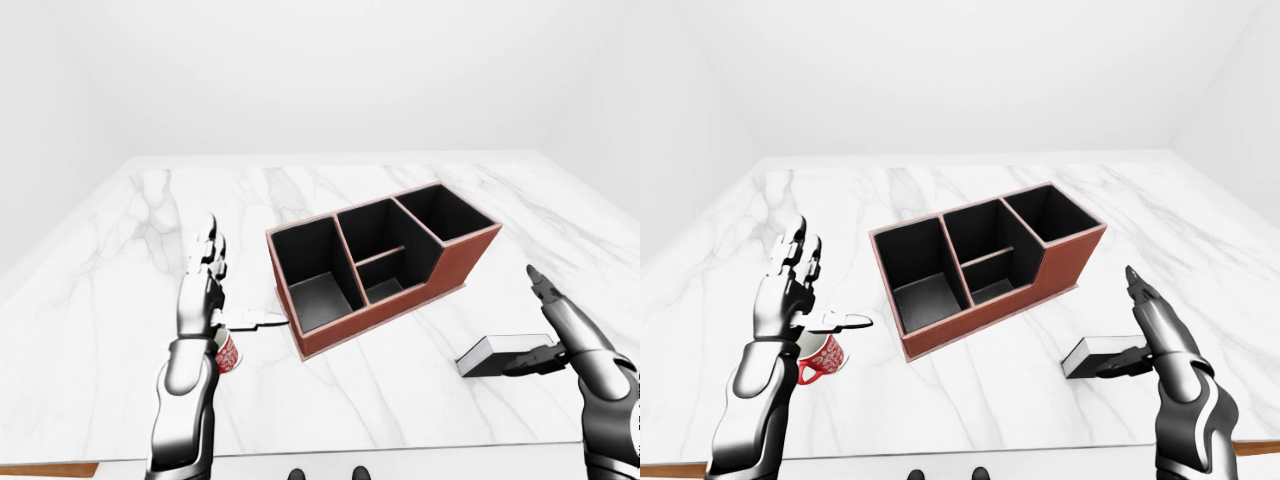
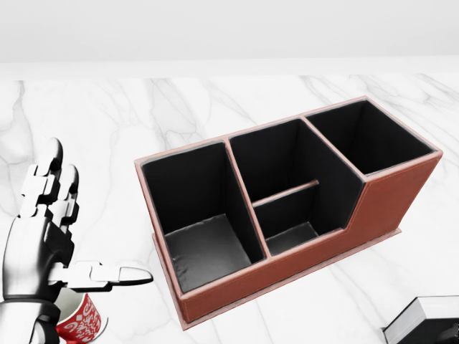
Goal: Pick up the book and place it in the back compartment of the caddy.
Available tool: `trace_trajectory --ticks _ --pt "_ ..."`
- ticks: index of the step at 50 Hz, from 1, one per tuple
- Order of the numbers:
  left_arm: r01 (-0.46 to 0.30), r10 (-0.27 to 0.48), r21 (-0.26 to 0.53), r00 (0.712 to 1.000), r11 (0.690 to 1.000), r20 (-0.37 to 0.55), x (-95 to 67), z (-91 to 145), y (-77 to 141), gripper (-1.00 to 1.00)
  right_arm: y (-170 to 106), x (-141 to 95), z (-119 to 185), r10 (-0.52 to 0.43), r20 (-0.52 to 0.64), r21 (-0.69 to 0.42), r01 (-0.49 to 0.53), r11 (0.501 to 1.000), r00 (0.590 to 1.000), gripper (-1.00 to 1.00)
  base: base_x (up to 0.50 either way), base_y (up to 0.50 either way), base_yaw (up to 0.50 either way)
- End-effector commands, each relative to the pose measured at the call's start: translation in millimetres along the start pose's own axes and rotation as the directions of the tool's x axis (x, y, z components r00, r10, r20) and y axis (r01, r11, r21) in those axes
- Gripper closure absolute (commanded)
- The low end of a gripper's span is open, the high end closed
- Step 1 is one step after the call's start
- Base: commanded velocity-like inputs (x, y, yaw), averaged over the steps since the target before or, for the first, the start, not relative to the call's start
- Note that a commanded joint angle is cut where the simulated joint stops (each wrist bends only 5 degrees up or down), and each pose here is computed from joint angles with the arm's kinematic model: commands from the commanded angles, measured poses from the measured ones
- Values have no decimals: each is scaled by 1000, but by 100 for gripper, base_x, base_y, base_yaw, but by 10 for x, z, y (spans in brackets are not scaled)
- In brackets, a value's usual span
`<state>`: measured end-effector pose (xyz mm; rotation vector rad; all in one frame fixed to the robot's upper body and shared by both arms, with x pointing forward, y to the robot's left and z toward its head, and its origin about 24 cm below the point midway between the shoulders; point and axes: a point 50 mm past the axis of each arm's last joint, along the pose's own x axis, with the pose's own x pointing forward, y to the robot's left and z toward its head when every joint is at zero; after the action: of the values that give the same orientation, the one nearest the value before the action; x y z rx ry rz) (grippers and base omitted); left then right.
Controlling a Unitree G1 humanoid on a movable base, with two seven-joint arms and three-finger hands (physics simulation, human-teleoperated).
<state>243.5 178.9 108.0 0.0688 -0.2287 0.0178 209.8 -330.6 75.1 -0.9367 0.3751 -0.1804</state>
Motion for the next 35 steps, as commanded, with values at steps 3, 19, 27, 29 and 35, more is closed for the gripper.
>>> trace_trajectory --ticks 3,19,27,29,35 --pt "3 -3 2 1000 1000 -14 1 -32 -14 -100 59 97 -24 22 1 -28 -22 999 1000 -100 0 0 0" --pt "5 -5 3 1000 1000 -21 -2 -47 -20 -100 129 141 -55 41 -5 -32 -41 999 999 -100 0 0 0" --pt "5 -5 4 1000 1000 -29 -3 -66 -22 -100 162 146 -72 51 -8 -36 -51 998 999 -100 0 0 0" --pt "5 -5 4 1000 1000 -25 -3 -58 -21 -100 164 146 -76 52 -8 -36 -52 998 999 -100 0 0 0" --pt "4 -4 5 1000 1000 -25 -8 -55 -18 -100 178 138 -96 60 -13 -37 -61 997 998 -100 0 0 0"
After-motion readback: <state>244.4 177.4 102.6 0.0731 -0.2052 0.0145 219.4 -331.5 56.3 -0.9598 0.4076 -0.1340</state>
